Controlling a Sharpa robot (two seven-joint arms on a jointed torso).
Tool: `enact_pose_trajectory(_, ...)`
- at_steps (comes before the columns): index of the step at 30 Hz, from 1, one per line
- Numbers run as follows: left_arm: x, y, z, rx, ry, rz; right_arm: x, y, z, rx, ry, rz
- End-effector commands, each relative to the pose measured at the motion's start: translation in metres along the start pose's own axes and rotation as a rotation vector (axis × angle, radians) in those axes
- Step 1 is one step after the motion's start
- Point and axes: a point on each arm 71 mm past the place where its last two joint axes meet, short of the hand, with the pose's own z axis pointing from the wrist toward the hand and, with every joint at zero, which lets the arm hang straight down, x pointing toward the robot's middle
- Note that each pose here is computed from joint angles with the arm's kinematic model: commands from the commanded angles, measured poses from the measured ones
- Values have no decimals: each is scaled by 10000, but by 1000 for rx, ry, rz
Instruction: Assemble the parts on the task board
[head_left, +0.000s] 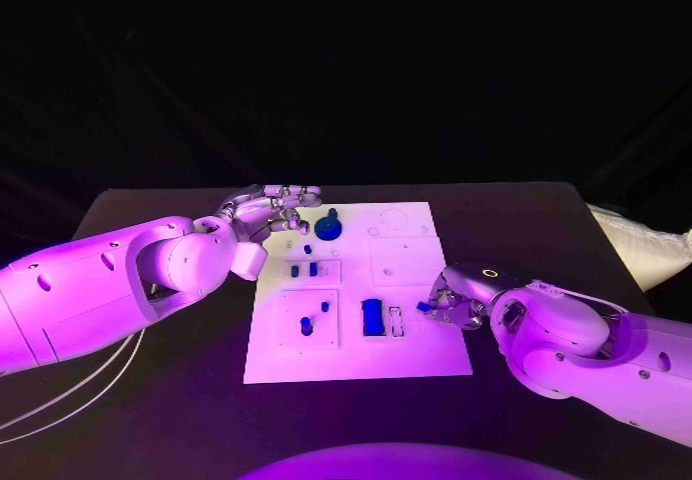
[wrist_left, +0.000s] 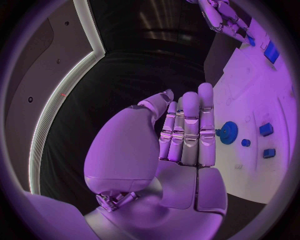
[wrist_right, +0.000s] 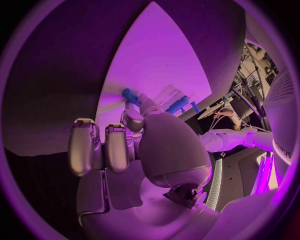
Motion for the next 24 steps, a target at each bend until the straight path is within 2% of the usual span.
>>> enact_pose_trajectory(1, 27, -4, 5, 6, 19, -2, 26, -12, -29, 48, 34, 172)
enact_pose_trajectory(10, 31, -2, 6, 5, 20, -2, 9, 46, -42, 55, 67, 279)
enact_pose_trajectory(15, 34, -2, 5, 5, 21, -2, 33, 99, -28, 52, 99, 308)
enact_pose_trajectory(24, 37, -1, 6, 4, 23, -3, 49, 194, 2, 41, 110, 334)
